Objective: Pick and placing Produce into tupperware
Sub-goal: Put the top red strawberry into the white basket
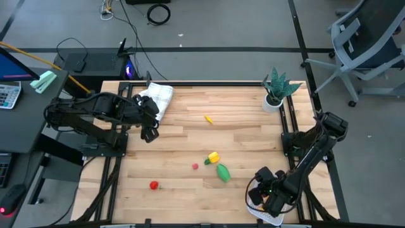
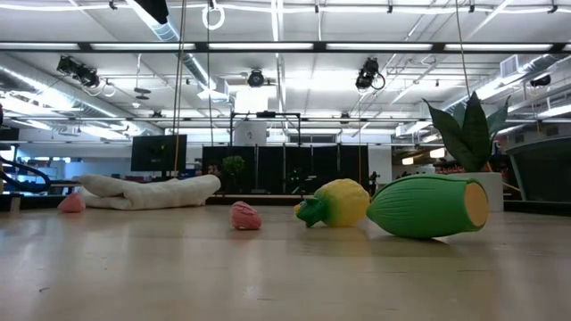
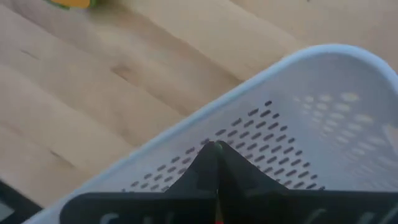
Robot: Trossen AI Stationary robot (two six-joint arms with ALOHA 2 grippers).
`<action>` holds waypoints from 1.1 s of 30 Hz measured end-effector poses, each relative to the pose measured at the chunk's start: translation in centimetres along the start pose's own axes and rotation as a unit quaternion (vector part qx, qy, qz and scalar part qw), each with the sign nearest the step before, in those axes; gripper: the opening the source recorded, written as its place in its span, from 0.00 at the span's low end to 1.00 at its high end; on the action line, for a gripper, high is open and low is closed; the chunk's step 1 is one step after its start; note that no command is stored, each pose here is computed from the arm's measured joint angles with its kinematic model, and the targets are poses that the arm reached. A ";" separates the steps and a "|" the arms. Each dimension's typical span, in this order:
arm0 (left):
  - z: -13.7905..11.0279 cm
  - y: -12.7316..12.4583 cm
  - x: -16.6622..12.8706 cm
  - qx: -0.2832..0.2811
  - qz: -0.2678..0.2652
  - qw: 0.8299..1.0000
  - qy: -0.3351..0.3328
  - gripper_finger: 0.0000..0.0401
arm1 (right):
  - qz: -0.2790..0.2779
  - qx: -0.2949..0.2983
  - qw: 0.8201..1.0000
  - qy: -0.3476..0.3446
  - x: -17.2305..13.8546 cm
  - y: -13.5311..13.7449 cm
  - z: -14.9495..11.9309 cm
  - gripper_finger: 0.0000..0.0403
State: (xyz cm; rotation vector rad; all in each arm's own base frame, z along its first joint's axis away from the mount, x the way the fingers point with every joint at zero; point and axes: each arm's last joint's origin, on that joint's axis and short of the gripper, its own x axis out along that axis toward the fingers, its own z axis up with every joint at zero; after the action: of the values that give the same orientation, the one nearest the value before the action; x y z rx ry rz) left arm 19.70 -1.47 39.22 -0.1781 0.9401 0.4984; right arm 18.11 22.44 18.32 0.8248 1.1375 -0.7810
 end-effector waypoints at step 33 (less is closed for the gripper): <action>0.0 0.0 0.0 0.000 0.000 1.000 0.000 0.36 | -0.018 0.018 0.998 0.057 1.7 0.2 1.6 0.24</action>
State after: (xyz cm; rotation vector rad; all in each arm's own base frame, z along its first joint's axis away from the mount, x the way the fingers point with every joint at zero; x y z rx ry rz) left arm 19.71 -1.47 39.22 -0.1781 0.9397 0.4985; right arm 19.36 20.94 17.06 0.8909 1.2452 -0.7950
